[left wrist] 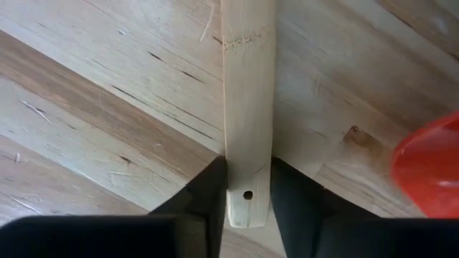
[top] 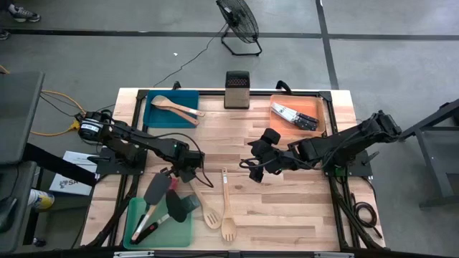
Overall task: Pick & Place Kitchen Items
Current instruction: Put the brown wooden spoon into the blue bin
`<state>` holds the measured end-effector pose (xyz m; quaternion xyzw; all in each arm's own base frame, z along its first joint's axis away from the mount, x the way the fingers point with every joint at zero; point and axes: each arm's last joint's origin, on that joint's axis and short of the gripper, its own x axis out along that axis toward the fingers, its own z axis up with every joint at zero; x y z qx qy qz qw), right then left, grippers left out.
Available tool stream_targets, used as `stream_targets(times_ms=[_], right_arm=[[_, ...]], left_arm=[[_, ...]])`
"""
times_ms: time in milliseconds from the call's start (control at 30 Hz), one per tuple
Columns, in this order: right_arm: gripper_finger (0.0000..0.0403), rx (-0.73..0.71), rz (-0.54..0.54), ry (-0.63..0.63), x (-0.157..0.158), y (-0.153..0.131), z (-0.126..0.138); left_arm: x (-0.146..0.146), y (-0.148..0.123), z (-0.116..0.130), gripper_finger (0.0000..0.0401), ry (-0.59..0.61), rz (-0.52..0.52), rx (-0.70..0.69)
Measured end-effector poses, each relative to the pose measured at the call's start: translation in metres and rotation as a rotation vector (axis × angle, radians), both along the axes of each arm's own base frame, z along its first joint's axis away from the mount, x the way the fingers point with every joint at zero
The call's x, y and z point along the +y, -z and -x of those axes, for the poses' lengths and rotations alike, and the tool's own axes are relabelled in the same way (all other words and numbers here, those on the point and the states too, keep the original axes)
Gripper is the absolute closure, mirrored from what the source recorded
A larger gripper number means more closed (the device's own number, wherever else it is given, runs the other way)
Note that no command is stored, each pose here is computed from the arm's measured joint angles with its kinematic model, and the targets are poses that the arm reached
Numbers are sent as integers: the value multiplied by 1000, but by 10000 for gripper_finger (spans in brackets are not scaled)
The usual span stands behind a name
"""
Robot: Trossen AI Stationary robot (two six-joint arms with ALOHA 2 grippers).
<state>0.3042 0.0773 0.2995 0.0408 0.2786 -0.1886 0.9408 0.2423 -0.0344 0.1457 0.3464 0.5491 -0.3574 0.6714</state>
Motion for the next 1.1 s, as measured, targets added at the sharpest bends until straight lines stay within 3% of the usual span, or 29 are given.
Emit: stream_targets(times_ms=[133,433,700,1100], right_arm=[[105,0,0,0,0,0,0],[105,10,3,0,0,1,1],[105,10,3,0,0,1,1],[105,15,5,0,0,1,1]], left_arm=[[0,0,0,331,1,4,2],[0,-3,-1,332,1,4,-2],[-3,-24,-17,332,6,19,-78],[-2,-42,-27,332,-9,-43,-121]])
